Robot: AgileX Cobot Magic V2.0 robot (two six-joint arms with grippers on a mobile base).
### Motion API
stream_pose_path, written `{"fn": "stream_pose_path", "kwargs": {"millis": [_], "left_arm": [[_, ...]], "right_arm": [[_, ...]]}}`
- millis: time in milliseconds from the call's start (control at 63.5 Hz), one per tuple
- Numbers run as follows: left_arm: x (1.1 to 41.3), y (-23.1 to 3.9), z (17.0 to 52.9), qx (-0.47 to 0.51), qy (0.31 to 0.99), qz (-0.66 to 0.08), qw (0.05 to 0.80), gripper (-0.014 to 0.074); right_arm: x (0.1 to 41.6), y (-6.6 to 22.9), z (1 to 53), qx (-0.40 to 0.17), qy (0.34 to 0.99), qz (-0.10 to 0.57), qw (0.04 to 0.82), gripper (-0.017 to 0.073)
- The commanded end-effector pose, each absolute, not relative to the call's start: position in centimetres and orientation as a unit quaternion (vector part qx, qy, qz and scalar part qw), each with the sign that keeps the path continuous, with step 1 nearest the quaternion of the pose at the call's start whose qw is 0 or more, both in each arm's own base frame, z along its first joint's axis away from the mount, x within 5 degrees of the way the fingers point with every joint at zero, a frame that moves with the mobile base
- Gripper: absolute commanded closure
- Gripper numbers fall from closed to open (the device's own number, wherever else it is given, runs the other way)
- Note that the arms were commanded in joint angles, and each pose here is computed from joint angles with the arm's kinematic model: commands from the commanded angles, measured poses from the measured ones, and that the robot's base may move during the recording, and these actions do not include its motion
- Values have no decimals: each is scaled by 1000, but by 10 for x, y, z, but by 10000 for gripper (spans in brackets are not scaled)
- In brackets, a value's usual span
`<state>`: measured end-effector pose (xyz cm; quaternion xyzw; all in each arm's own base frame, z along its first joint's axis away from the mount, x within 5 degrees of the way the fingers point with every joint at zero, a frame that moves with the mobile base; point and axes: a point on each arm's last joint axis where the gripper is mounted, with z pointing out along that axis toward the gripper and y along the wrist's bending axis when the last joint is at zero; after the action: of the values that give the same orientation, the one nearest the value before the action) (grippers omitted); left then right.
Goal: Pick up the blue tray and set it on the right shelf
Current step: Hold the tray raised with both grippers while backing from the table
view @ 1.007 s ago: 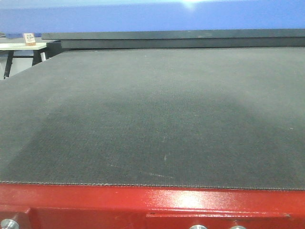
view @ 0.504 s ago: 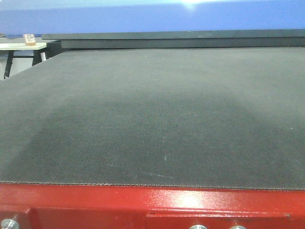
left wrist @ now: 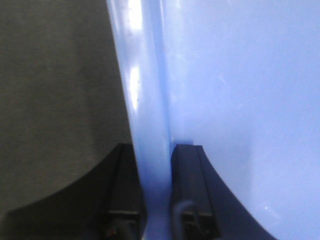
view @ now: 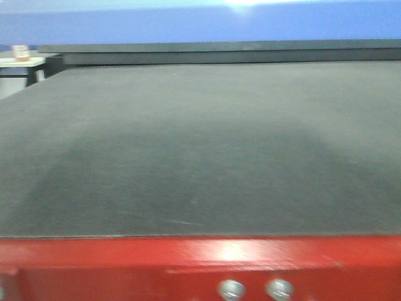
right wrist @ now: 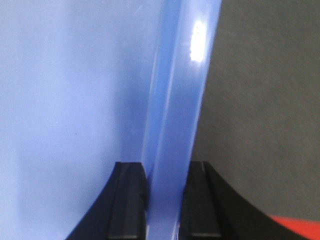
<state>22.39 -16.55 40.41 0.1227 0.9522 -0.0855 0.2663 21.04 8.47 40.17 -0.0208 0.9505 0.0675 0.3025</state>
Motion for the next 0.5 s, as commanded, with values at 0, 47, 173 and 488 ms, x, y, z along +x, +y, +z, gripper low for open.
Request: {"fn": "stream_pose_path", "kwargs": {"millis": [0, 47, 173, 488], "left_arm": [[216, -159, 414, 140, 950, -64, 273, 642], [216, -159, 414, 140, 950, -64, 273, 642], [215, -159, 414, 140, 950, -66, 272, 642], [213, -162, 413, 140, 952, -88, 259, 642]], "right_arm": [[208, 81, 421, -36, 929, 67, 361, 503], [208, 81, 421, -36, 929, 67, 361, 503], [208, 81, 421, -36, 929, 67, 361, 503], [208, 81, 421, -36, 929, 67, 361, 503]]}}
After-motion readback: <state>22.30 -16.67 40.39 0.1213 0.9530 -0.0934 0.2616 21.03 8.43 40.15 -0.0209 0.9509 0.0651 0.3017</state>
